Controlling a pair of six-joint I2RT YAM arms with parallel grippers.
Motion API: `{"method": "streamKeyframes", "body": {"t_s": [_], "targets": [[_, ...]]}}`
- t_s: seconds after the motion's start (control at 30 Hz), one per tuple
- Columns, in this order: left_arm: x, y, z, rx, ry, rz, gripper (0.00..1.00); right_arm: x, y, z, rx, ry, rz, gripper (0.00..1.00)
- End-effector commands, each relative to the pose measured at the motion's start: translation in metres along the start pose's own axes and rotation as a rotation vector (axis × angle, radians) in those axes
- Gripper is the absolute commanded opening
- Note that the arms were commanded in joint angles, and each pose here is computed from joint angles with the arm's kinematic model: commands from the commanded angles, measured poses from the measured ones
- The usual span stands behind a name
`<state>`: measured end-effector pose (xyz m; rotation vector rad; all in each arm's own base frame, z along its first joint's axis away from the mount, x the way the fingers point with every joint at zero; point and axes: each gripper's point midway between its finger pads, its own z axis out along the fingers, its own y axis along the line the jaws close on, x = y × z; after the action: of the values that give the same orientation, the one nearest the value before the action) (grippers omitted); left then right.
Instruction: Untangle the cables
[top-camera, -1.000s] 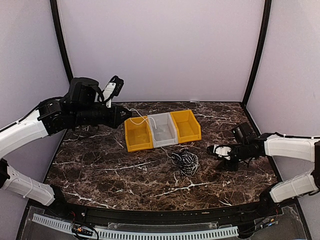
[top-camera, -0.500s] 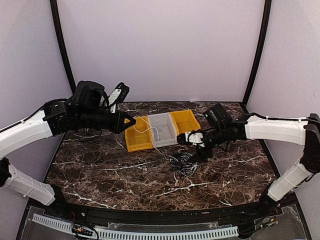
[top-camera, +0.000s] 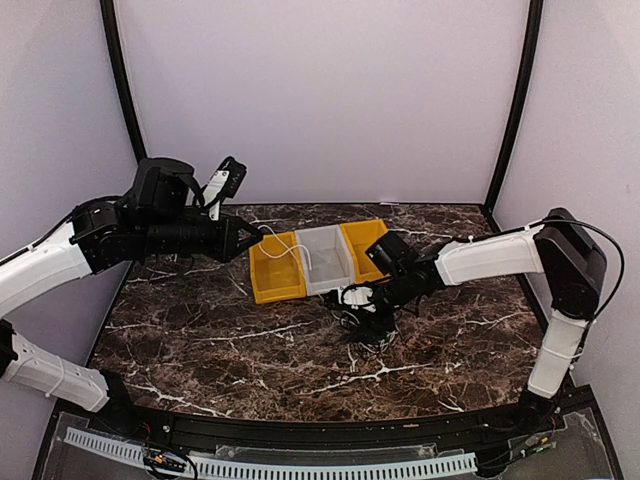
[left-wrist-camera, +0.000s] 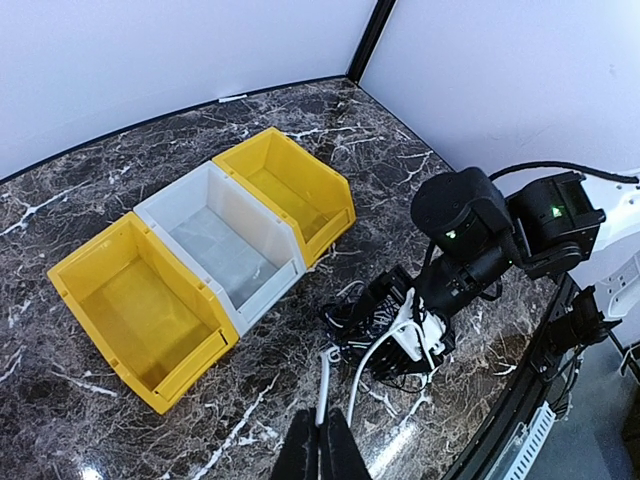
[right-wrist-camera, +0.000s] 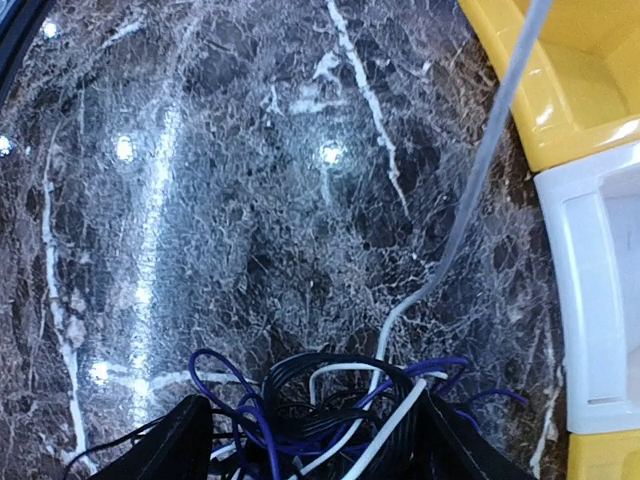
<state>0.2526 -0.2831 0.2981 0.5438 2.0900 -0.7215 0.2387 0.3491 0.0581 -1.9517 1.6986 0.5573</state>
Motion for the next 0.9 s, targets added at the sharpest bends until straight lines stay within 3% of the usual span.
{"method": "streamKeyframes", "body": {"t_s": [0.0,0.17,0.3,0.43,0.53,0.87], "targets": [[-0.042,0.001,-0.028,-0.044,-0.112,0.027,0.00,0.032,0.003,0.016,0.010,0.075,0.049,0.62],[-0.090,0.012,-0.071,-0.185,-0.218,0.060,0.00,0.059,-0.002,0.009,0.022,0.117,0.121,0.51],[-0.143,0.016,-0.131,-0.274,-0.399,0.056,0.00,0.081,-0.007,-0.004,0.051,0.133,0.165,0.50],[-0.161,0.014,-0.151,-0.291,-0.454,0.072,0.00,0.098,-0.009,-0.018,0.084,0.157,0.202,0.50],[-0.161,0.011,-0.143,-0.280,-0.438,0.082,0.00,0.097,-0.009,-0.031,0.107,0.138,0.221,0.55],[-0.129,0.021,-0.063,-0.301,-0.255,0.083,0.00,-0.001,-0.009,-0.140,0.170,-0.149,0.192,0.86]]}}
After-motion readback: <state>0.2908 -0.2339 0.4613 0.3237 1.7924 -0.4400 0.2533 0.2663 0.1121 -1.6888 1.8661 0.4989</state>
